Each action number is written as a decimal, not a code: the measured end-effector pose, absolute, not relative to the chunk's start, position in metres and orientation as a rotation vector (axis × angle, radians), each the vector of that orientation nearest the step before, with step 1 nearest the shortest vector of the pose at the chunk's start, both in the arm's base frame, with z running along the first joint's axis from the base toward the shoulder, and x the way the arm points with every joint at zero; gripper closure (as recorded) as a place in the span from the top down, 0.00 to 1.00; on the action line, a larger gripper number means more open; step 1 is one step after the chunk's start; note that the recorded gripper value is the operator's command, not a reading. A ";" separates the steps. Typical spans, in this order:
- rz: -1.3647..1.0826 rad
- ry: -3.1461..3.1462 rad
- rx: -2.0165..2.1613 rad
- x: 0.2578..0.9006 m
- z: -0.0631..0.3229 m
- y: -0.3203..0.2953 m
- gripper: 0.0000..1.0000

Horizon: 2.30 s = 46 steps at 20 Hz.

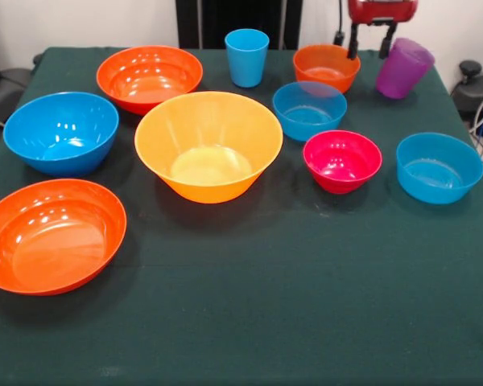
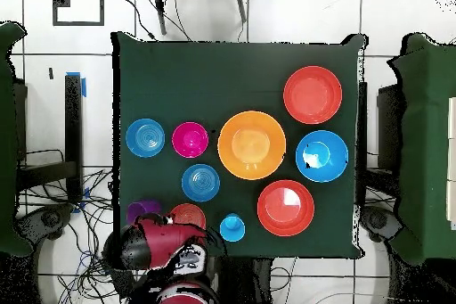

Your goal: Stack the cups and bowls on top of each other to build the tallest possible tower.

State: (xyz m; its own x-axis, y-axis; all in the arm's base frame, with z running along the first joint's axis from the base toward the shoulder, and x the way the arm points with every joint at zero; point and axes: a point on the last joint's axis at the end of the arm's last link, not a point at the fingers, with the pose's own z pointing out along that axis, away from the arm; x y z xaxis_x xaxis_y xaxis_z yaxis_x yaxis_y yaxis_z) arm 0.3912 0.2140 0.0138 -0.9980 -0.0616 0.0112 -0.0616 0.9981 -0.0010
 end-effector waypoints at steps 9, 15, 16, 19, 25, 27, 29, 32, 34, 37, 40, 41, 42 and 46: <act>-0.009 -3.166 0.161 0.383 0.005 0.287 1.00; -0.045 -3.225 0.232 0.397 0.009 0.330 1.00; -0.049 -3.230 0.239 0.399 0.010 0.333 1.00; -0.055 -3.240 0.244 0.403 0.011 0.337 1.00; -0.055 -3.262 0.129 0.430 0.018 0.308 1.00; -0.054 -3.269 0.101 0.437 0.020 0.301 1.00; -0.053 -3.278 0.071 0.445 0.023 0.293 1.00; -0.053 -3.291 0.067 0.452 0.024 0.293 1.00; -0.051 -3.300 0.069 0.458 0.024 0.295 1.00; -0.042 -3.304 0.074 0.465 0.022 0.297 1.00; -0.038 -3.303 0.066 0.475 0.019 0.296 1.00; -0.038 -3.304 0.063 0.476 0.019 0.296 1.00; -0.039 -3.305 0.059 0.478 0.018 0.295 1.00; -0.038 -3.309 0.043 0.482 0.020 0.290 1.00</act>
State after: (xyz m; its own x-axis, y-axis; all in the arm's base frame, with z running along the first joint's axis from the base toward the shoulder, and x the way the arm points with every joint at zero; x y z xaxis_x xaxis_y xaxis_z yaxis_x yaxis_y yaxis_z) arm 0.4821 0.2902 0.0200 -0.9856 -0.0239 -0.1672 -0.0278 0.9994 0.0208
